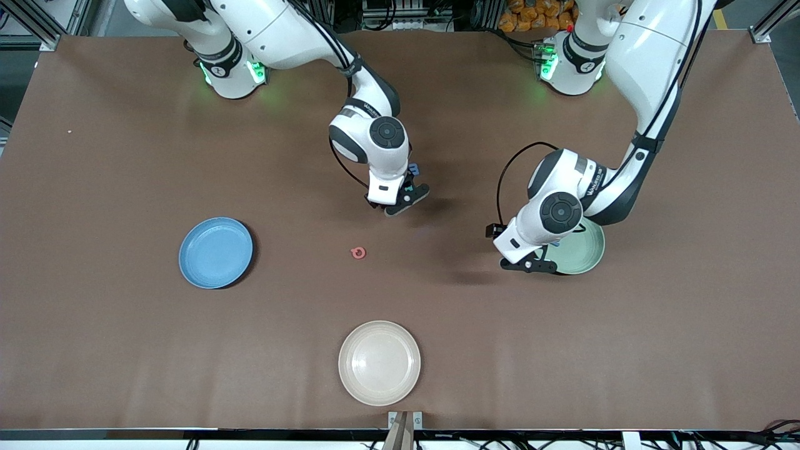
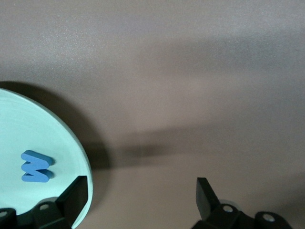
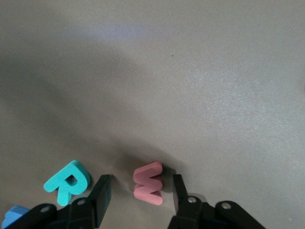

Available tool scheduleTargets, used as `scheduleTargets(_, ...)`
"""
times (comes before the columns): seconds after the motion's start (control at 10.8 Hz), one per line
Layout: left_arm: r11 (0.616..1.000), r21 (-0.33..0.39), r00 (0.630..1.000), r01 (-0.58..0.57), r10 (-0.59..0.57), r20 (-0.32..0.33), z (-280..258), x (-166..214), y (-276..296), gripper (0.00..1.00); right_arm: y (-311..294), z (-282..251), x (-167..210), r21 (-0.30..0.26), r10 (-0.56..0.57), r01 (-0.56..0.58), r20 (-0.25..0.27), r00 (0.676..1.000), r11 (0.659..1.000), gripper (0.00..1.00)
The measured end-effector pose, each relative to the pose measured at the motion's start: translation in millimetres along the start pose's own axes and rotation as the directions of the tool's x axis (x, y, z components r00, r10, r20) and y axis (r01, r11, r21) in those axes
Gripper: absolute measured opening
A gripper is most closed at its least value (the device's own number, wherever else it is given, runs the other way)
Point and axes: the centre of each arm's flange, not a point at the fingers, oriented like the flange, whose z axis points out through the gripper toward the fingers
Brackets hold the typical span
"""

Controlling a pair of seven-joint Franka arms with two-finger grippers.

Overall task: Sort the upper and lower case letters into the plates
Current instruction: 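Release the M on the green plate while the right gripper grasps the W, then place the W on the blue plate while the left gripper reaches the Q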

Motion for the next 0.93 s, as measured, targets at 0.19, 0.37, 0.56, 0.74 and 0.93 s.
scheduleTargets(0.19,1.000,-0.003,1.000,-0.008,0.008,-0.007,-2,0,5,1.00,0,2,0,-0.009,-0.010,0.010,-0.001,1.000,1.000,0.57)
scheduleTargets(0.37,1.000,-0.008,0.999,-0.025,0.025,-0.043,-16,-6,47,1.00,-6,-1,0,-0.005,-0.020,0.020,-0.009,1.000,1.000,0.29)
scheduleTargets(0.56,1.000,-0.025,0.997,0.000,-0.002,-0.080,-32,-7,82,1.00,1,-2,2,-0.012,-0.011,0.010,-0.004,1.000,1.000,0.27)
scheduleTargets(0.74,1.000,-0.028,0.997,-0.002,0.000,-0.081,-29,-9,98,1.00,31,-17,7,-0.037,0.034,-0.032,0.037,0.999,0.999,0.27)
scheduleTargets(0.93,1.000,-0.029,0.997,0.000,-0.003,-0.077,-26,-7,98,1.00,77,-57,10,-0.056,0.106,-0.101,0.090,0.990,0.993,0.27)
